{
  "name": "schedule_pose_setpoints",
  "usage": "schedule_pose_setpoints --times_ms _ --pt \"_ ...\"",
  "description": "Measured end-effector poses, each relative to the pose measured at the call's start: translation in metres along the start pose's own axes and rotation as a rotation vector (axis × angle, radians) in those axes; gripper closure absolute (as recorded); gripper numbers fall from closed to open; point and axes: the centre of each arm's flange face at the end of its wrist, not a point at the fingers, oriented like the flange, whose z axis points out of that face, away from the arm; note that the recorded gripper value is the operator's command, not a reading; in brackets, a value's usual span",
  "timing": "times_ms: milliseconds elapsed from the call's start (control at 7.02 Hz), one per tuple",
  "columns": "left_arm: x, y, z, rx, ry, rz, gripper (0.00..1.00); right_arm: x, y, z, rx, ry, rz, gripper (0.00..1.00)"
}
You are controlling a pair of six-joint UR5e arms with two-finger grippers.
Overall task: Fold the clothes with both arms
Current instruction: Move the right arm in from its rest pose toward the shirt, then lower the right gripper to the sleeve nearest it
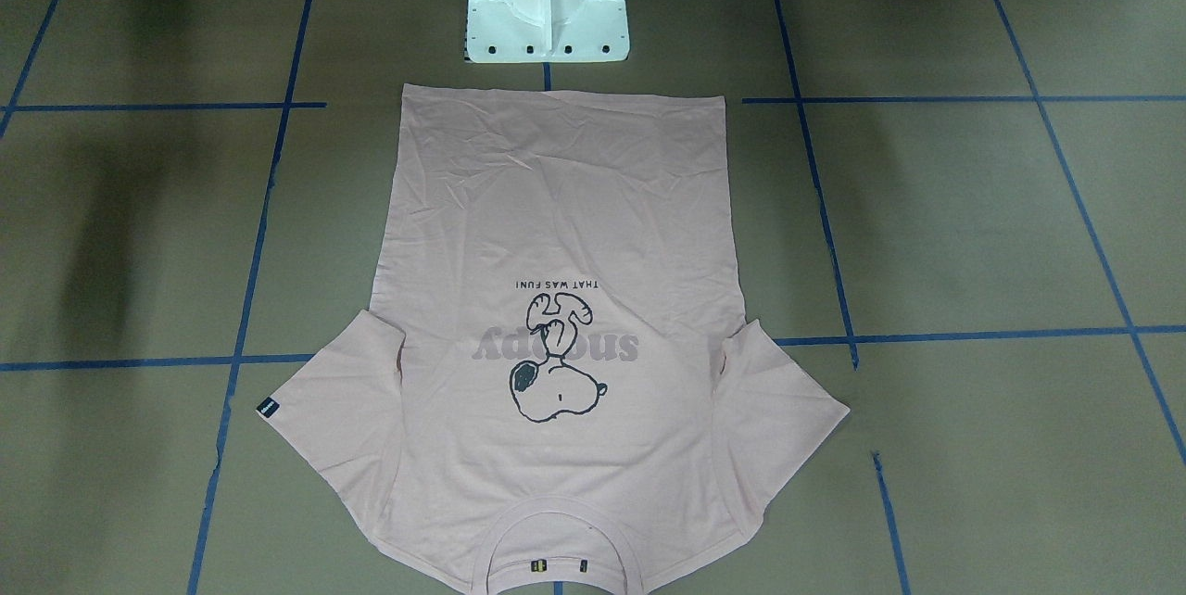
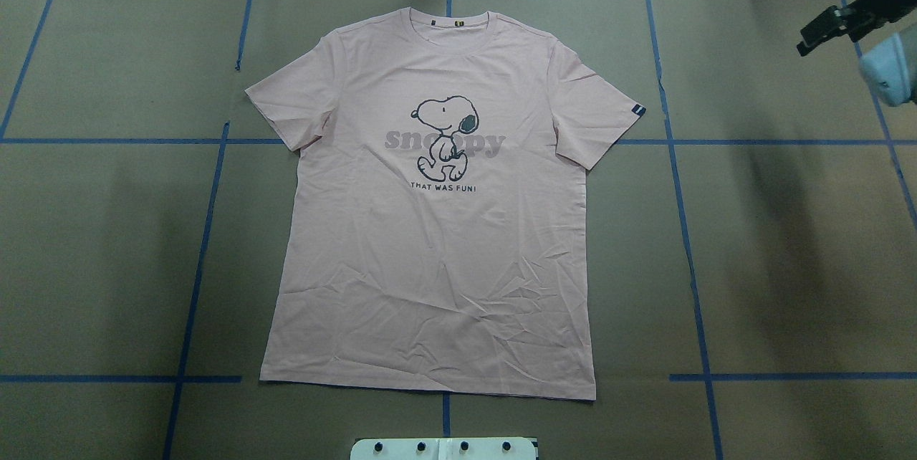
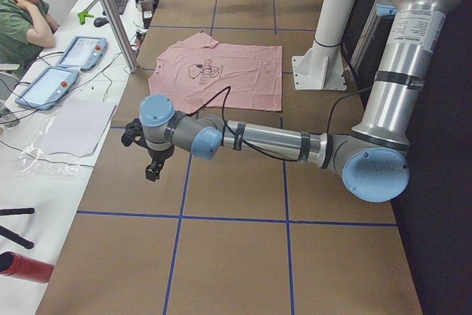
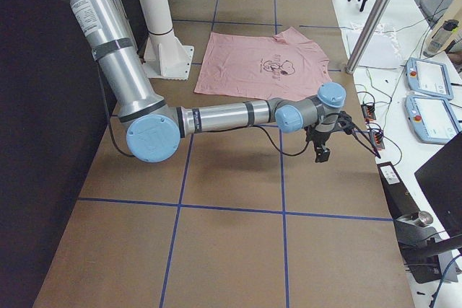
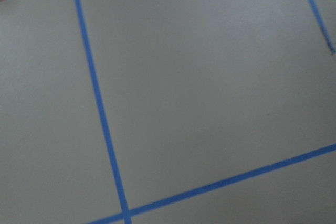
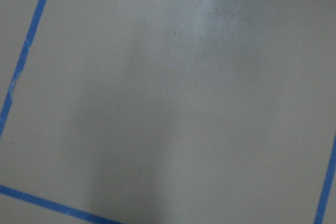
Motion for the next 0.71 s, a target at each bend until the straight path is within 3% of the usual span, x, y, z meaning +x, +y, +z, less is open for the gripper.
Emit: schedule_pose_setpoints --times_ms 142,427,712 --pt "0.000 -0.003 0.010 0.005 0.006 -0.004 0.00 -0.049 -0.017 0.009 0.018 -0.005 0.061 0.00" --pt "0.014 -0.025 0.027 -0.002 0.011 -0.081 0.00 -0.131 -0.022 0.036 0.055 -0.072 0.179 0.00" --pt "0.026 -0.035 0.035 0.006 -0.005 -0.093 0.00 -0.189 -0.018 0.073 0.050 -0.110 0.253 0.00"
